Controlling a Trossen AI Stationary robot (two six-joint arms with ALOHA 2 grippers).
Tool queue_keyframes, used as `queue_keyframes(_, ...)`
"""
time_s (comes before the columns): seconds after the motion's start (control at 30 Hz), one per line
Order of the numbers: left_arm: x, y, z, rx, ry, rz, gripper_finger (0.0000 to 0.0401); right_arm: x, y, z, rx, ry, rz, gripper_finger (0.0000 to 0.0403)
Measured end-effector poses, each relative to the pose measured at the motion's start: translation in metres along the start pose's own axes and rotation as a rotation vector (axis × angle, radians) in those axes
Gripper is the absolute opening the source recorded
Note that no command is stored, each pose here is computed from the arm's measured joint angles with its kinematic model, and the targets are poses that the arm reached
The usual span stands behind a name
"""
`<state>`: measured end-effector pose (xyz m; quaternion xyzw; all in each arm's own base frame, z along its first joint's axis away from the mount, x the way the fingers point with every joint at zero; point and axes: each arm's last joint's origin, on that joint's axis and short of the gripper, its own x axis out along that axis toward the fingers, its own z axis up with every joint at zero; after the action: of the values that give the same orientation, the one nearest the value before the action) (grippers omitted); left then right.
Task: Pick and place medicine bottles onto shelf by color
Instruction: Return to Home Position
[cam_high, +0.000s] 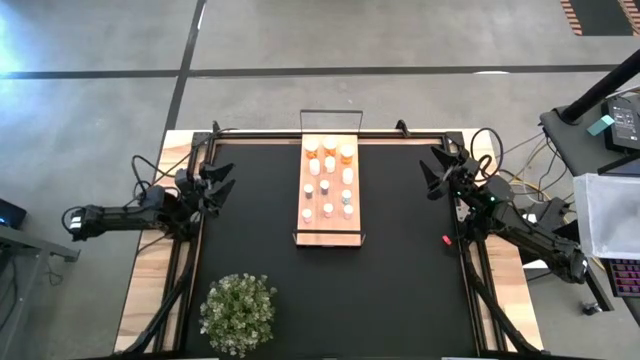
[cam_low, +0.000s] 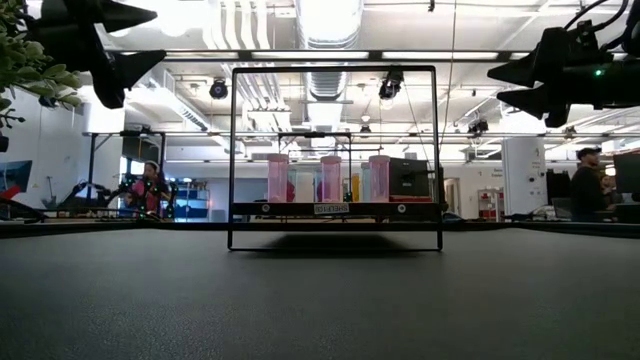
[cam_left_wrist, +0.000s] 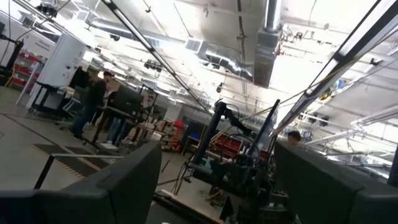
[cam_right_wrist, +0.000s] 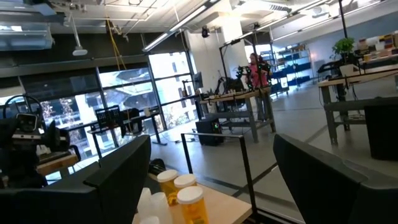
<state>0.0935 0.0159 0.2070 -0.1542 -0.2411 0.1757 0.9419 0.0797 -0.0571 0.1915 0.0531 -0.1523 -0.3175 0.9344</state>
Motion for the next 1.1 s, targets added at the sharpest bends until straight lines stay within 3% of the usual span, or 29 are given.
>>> queue_keyframes(0.37,-0.0023,-0.0003,0.0045,-0.015,-0.037,-0.009,0.0295,0.0000,0.0000,-0.0001,0.000,0.000,0.000,0.0329)
queue_keyframes(1.1,0.0015,0.0002,-0.0029,0.009,0.023,0.006,0.0295,0.0001,0.0000,-0.0003,0.000,0.002,0.000,0.0329)
